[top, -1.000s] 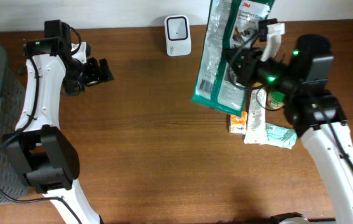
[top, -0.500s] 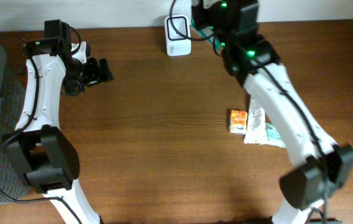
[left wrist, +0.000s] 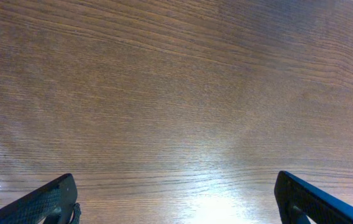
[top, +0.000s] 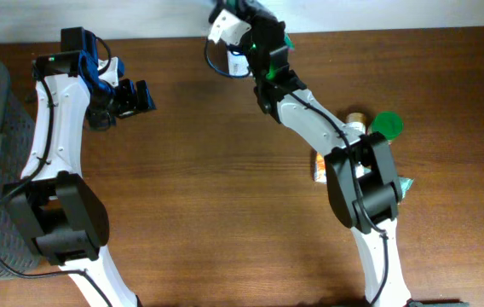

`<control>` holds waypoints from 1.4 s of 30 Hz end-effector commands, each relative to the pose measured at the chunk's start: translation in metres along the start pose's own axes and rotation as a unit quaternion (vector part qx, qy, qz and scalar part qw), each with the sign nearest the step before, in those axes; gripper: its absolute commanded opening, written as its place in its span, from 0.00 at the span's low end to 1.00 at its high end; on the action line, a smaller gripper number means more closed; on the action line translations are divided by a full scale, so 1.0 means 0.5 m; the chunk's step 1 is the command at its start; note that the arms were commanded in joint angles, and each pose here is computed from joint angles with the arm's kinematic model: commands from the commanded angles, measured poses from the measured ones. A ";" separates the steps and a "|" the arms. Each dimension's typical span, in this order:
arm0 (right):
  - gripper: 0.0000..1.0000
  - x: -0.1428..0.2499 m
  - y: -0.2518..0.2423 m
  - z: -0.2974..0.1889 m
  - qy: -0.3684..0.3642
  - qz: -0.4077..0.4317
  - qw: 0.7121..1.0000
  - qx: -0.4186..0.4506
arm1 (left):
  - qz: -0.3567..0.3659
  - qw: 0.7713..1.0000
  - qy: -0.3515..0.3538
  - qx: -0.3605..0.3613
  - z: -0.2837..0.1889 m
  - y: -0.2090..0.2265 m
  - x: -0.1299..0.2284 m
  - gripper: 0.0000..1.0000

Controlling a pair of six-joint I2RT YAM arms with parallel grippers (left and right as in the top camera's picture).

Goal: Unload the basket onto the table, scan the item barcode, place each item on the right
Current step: 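Hold the glove packet in front of the scanner with the right gripper, then lower the glove packet onto the table at right and release it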

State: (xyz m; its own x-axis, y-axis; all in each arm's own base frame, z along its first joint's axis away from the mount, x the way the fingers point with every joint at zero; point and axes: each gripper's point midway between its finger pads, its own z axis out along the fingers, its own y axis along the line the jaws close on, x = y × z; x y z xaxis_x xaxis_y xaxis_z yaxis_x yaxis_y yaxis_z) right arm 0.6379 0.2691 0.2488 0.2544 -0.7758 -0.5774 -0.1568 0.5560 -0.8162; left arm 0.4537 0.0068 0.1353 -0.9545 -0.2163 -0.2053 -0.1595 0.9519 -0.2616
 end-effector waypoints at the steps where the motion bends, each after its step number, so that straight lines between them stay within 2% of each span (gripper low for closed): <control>1: 0.04 -0.010 0.053 0.013 -0.039 -0.042 0.998 -0.017 | 0.006 1.000 -0.013 0.000 -0.017 -0.003 -0.009 0.99; 5: 0.04 -0.009 0.084 0.020 -0.070 -0.041 0.997 -0.011 | 0.006 1.000 -0.013 0.000 -0.017 -0.003 -0.009 0.99; 16: 0.04 0.007 0.112 0.030 -0.067 -0.052 0.996 -0.018 | 0.006 1.000 -0.013 0.000 -0.017 -0.003 -0.009 0.99; 26: 0.04 -0.050 0.018 0.015 -0.087 -0.034 0.995 0.025 | 0.006 1.000 -0.013 0.000 -0.017 -0.003 -0.009 0.99; 31: 0.04 -0.091 -0.072 -0.016 -0.060 0.055 0.997 0.008 | 0.006 1.000 -0.013 0.000 -0.017 -0.003 -0.009 0.99; 36: 0.04 -0.157 -0.179 -0.097 -0.032 0.171 0.984 -0.034 | 0.006 1.000 -0.013 0.000 -0.017 -0.003 -0.009 0.99; 39: 0.04 -0.170 -0.218 -0.173 0.022 0.281 0.956 -0.075 | 0.006 1.000 -0.013 0.000 -0.017 -0.003 -0.009 0.99; 42: 0.04 -0.145 -0.219 -0.275 0.123 0.375 0.912 -0.115 | 0.006 1.000 -0.013 0.000 -0.017 -0.003 -0.009 0.99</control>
State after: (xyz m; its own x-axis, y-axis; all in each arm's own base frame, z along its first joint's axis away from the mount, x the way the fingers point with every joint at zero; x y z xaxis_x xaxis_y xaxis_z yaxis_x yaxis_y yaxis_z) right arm 0.5415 0.2428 0.3555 -0.0288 -0.5028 -0.8639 -0.4457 0.7801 -0.4392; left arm 0.4540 0.0069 0.1354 -0.9542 -0.2163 -0.2068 -0.1592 0.9520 -0.2614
